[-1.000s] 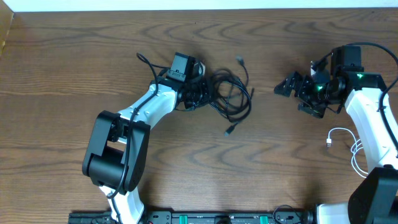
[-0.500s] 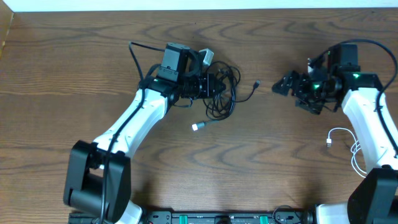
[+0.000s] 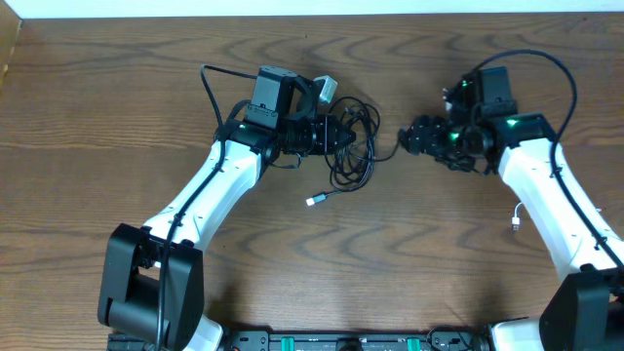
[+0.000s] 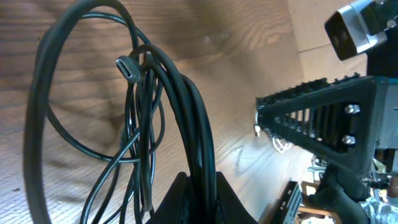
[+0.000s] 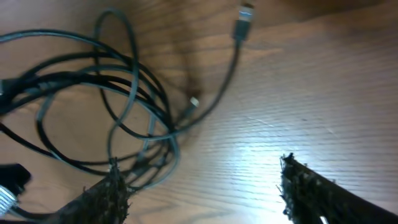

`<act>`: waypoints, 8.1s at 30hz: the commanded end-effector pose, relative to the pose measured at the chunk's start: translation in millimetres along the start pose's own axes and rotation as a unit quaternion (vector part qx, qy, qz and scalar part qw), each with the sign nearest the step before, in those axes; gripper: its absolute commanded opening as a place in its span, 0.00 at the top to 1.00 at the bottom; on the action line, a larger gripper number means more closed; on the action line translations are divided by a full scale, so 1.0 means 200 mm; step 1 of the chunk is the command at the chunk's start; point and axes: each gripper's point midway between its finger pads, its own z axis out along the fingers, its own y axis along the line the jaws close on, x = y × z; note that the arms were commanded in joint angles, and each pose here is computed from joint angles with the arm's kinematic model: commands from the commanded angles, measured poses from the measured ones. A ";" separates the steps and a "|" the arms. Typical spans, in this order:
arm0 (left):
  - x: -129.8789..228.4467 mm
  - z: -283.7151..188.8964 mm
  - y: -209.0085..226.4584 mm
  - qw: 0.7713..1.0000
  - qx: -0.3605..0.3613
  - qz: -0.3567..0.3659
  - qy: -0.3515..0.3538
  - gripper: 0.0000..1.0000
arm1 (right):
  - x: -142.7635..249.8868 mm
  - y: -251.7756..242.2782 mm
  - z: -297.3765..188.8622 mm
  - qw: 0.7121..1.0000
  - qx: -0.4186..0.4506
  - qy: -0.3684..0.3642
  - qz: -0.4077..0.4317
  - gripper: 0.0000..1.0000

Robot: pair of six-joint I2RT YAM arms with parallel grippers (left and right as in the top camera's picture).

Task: Untangle cables

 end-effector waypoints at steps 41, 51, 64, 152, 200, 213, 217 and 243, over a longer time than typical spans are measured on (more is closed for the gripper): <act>0.05 0.00 -0.10 0.997 0.053 -0.047 0.027 0.92 | 0.10 0.33 0.48 0.956 -0.064 0.066 0.278 0.67; 0.10 0.04 -0.17 0.997 0.061 -0.034 0.043 0.92 | 0.14 0.38 0.47 0.941 -0.080 0.100 0.314 0.69; 0.05 0.04 -0.19 0.996 0.068 -0.054 0.029 0.92 | 0.11 0.18 0.49 0.966 -0.003 0.047 0.253 0.99; 0.18 -0.16 0.57 0.926 -0.361 -0.106 -0.017 0.30 | 0.22 0.11 0.64 0.984 -0.018 0.001 -0.179 0.60; 0.49 0.14 0.86 0.899 -0.401 -0.156 0.084 0.92 | -0.27 0.10 0.21 0.968 -0.217 -0.095 -0.084 0.98; 0.48 0.14 0.87 0.900 -0.401 -0.153 0.080 0.92 | -0.44 -0.09 -0.64 0.940 -0.048 -0.321 -0.107 0.98; 0.47 0.15 0.87 0.900 -0.400 -0.153 0.079 0.92 | -0.40 -0.22 -0.84 0.922 0.050 -0.375 -0.078 0.98; 0.38 0.27 0.76 0.934 -0.288 0.146 0.154 0.92 | -0.13 -0.15 0.10 0.993 -0.010 -0.093 -0.065 0.46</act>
